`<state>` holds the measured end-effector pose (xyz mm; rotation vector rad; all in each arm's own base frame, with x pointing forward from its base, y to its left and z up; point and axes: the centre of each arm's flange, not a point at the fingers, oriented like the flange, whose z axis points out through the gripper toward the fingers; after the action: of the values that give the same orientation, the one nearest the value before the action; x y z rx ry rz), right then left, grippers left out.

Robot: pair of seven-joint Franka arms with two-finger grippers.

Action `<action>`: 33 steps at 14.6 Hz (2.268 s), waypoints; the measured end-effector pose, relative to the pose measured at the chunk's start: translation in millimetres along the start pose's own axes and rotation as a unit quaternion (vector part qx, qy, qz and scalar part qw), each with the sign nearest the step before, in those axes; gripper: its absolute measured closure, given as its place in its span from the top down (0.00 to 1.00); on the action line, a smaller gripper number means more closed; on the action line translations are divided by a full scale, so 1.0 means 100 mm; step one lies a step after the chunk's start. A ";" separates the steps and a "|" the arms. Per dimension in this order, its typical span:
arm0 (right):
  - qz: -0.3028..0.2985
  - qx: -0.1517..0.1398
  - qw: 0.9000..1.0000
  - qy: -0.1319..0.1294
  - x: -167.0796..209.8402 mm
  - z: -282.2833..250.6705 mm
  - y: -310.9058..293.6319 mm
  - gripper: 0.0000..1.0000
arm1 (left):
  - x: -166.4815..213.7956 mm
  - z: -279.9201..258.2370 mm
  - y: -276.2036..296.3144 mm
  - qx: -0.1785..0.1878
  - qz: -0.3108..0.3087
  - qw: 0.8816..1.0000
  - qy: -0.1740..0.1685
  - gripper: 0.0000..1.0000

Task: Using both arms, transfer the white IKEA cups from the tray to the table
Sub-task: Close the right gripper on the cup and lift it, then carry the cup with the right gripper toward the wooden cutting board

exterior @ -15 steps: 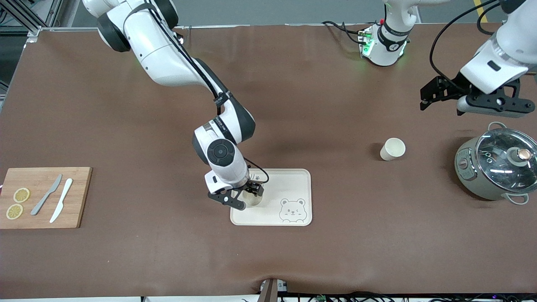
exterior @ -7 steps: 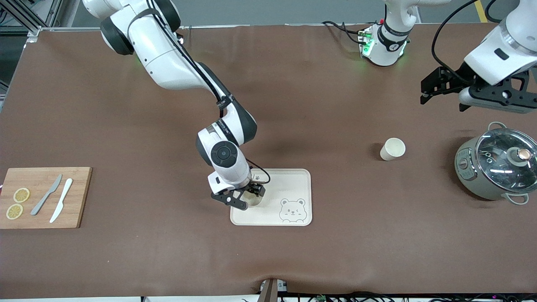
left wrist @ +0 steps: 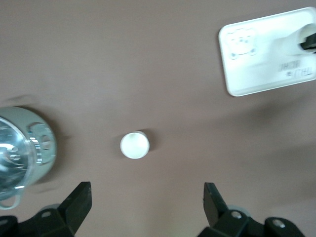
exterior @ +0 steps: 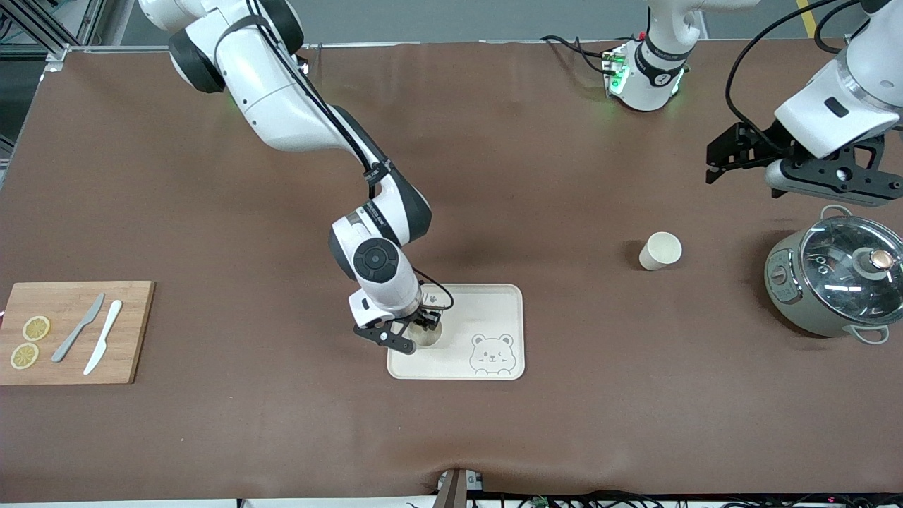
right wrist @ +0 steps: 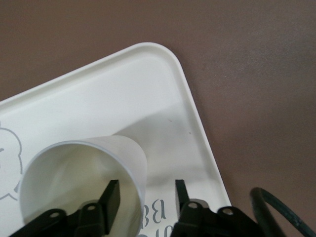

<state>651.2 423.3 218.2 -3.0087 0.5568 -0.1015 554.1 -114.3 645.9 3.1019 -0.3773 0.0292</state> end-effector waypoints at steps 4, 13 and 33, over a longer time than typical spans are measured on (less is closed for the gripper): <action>0.001 0.000 1.000 0.001 0.01 0.00 0.00 0.08 | 0.03 -0.07 -0.01 0.013 -0.025 0.999 0.018 1.00; 0.002 0.006 1.000 0.006 0.04 -0.01 0.01 0.04 | 0.05 -0.01 -0.03 0.018 -0.011 1.000 0.009 1.00; -0.138 -0.014 0.985 -0.098 1.46 -2.42 2.13 0.04 | 0.01 0.08 -0.10 0.017 -0.017 0.999 -0.021 1.00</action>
<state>692.4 156.8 447.1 -3.0561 0.1224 0.1856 557.4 -105.0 638.1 3.1465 -0.3277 -0.0312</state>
